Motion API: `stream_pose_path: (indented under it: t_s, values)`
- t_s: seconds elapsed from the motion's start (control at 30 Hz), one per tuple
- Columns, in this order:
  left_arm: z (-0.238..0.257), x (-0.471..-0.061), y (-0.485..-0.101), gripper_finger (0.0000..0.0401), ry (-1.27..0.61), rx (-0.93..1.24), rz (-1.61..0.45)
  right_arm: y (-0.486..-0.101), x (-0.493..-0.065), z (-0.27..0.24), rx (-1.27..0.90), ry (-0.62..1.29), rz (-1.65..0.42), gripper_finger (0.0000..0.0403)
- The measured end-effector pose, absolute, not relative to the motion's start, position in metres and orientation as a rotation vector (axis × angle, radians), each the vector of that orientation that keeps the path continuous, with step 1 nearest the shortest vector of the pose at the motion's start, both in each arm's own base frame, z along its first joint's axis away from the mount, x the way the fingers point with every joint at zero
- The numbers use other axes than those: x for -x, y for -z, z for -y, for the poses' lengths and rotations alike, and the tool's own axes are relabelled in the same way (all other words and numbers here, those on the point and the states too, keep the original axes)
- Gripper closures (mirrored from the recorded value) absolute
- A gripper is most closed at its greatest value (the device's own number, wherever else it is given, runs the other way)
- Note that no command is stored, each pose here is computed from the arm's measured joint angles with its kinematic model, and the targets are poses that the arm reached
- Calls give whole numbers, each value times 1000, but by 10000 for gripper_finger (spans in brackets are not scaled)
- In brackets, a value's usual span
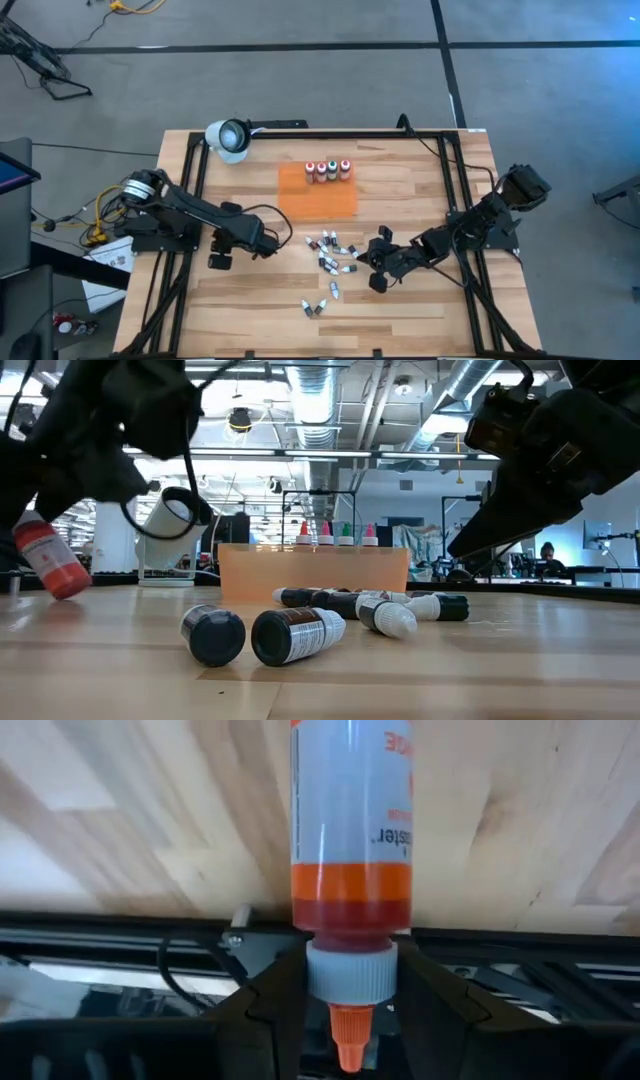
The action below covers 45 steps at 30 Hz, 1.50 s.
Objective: Pick & Place food coloring
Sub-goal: Put the big orange food coloring bottle into the orange bin
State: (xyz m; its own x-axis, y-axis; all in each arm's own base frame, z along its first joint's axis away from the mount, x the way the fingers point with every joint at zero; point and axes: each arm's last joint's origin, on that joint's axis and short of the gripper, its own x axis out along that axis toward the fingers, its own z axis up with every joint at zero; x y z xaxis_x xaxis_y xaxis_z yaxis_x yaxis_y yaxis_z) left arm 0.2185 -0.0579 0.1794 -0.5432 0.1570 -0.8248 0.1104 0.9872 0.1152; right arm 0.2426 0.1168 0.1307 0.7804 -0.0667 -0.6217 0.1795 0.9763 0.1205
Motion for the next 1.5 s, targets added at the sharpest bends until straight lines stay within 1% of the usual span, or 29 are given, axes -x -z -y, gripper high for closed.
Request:
stream_pose_path:
  t_s: [0.23, 0.4, 0.63, 0.8, 1.0, 1.33, 1.5]
  values:
    - [59, -225, -160, 278, -9, -241, -2228, -131, -242, -117, -175, 134, -665, 402]
    - [58, -226, -169, 278, -53, -318, -2268, -130, -242, -117, -174, 135, -668, 402]
    - [61, -239, -184, 278, -49, -314, -2184, -130, -242, -117, -173, 135, -669, 402]
    - [64, -242, -187, 278, -11, -236, -2182, -130, -242, -117, -173, 135, -669, 402]
    - [65, -241, -187, 278, 3, -191, -2194, -130, -242, -116, -168, 136, -676, 402]
    - [70, -239, -189, 278, 70, 9, -2218, -130, -242, -116, -168, 136, -676, 402]
    - [73, -232, -212, 278, 114, 52, -2128, -130, -242, -116, -168, 135, -676, 402]
